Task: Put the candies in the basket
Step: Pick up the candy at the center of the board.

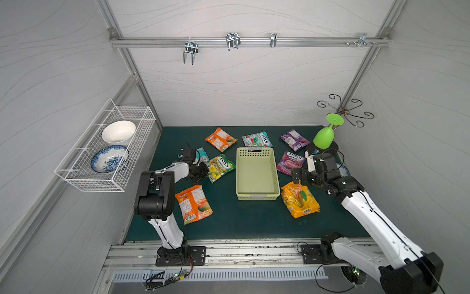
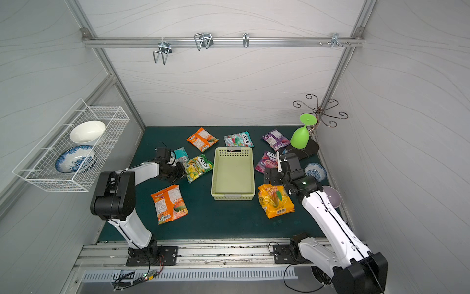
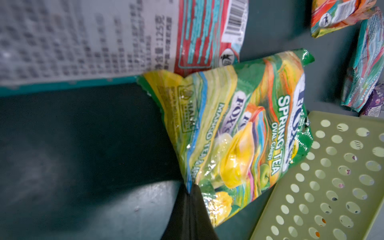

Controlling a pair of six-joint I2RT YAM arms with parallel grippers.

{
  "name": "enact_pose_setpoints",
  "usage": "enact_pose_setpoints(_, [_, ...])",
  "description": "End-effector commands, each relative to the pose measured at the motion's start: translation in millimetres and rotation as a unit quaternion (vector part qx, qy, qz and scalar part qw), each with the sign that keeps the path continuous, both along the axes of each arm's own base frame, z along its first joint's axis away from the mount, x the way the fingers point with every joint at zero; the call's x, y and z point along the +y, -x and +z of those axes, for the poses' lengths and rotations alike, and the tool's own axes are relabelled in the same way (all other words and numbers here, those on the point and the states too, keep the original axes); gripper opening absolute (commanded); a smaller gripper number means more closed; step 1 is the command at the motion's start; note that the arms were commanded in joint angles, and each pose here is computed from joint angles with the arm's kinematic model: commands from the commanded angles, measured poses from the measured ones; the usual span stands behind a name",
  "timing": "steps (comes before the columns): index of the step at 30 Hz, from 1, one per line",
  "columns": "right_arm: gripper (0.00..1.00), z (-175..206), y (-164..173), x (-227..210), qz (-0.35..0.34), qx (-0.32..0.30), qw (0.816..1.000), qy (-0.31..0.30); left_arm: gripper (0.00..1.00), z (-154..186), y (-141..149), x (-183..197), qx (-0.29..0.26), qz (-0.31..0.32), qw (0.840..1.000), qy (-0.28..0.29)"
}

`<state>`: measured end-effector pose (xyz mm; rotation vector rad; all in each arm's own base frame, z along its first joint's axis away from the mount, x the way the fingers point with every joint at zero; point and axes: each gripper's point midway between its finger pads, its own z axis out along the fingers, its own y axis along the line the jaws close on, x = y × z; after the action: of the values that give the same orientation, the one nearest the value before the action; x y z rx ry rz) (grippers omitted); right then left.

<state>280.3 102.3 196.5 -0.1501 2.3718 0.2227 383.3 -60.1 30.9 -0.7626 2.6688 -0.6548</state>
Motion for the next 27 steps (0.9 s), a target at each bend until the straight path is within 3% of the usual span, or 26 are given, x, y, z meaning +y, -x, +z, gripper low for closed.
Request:
enact_pose_setpoints(1, [0.99,4.7,2.9,-1.3,0.004,-0.012,1.000,0.001,0.00,28.2,-11.4,7.5,-0.045,-0.008,0.999,-0.020])
enact_pose_setpoints(17, [0.99,10.9,4.1,-6.9,-0.007,-0.031,0.999,0.003,0.00,135.0,-21.5,-3.2,-0.181,-0.101,0.975,-0.074])
enact_pose_setpoints(27, [0.99,13.7,3.5,-13.1,-0.019,-0.036,0.999,0.016,0.00,194.0,-19.1,-20.4,-0.219,-0.149,0.962,-0.073])
